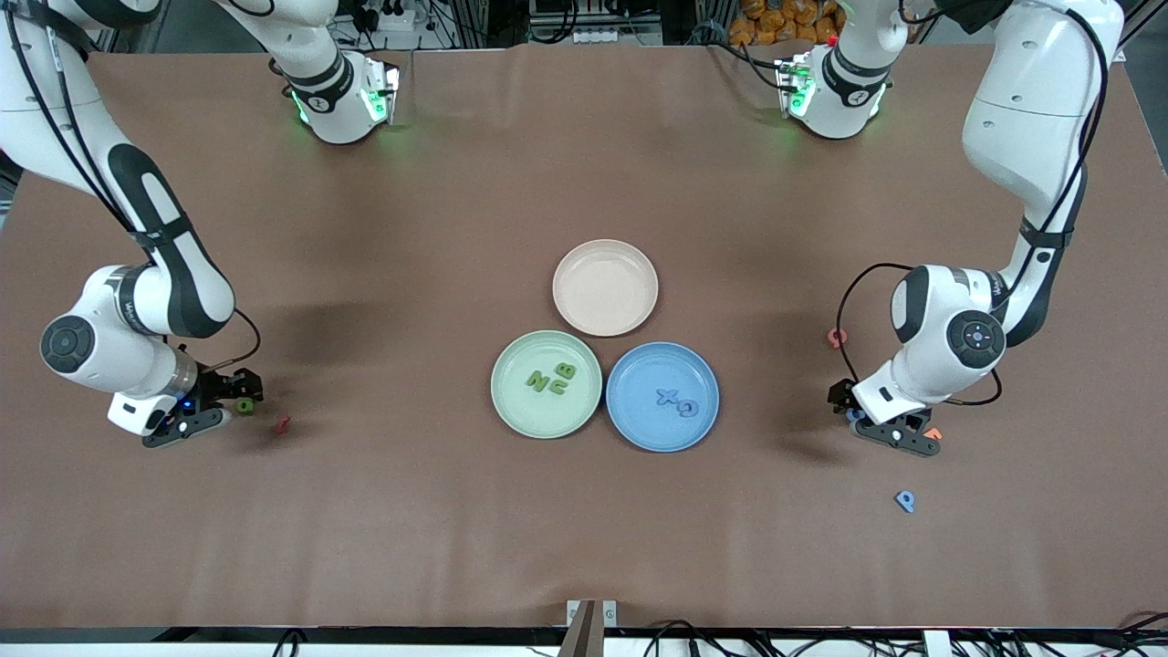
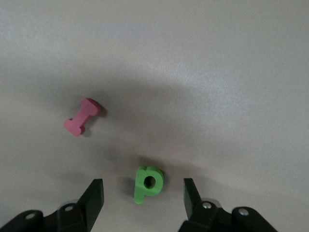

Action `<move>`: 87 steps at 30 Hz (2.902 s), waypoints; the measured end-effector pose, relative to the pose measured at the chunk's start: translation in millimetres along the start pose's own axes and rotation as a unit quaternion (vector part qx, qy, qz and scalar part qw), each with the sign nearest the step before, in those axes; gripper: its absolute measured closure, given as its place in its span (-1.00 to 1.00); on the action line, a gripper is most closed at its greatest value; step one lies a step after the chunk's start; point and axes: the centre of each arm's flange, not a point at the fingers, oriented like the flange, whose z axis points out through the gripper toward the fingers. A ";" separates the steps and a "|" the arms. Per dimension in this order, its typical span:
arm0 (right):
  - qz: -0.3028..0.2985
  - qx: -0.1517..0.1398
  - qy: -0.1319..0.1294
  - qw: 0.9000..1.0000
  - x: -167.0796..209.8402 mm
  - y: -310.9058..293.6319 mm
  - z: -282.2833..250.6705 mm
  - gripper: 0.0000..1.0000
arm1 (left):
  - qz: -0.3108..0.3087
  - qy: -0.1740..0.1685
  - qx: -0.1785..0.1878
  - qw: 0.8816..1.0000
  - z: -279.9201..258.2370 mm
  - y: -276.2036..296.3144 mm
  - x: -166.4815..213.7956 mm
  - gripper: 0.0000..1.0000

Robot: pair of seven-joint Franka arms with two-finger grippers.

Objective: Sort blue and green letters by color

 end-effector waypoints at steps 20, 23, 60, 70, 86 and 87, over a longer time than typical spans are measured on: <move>-0.016 -0.015 -0.010 1.000 0.8 -1.7 4.3 -0.14 | 0.001 0.002 0.000 1.000 1.0 2.7 -6.2 -1.00; -0.016 -0.014 -0.010 1.000 0.9 -2.2 6.3 -0.11 | 0.001 0.004 0.000 1.000 1.4 3.0 -6.4 -1.00; 0.107 0.009 -0.027 0.994 57.9 -94.5 -64.6 0.46 | 0.000 -0.006 -0.001 1.000 1.5 -0.1 -4.6 -1.00; 0.202 0.053 -0.019 0.978 94.4 -210.0 -95.4 0.46 | 0.000 -0.001 -0.001 1.000 0.6 -1.9 2.5 -1.00; 0.330 0.057 -0.014 0.942 121.6 -387.9 -111.3 0.46 | 0.001 -0.003 -0.004 1.000 9.6 0.7 5.2 -1.00; 0.338 0.058 -0.016 0.939 122.5 -398.8 -109.6 0.46 | 0.001 -0.003 -0.004 1.000 9.5 0.6 5.4 -1.00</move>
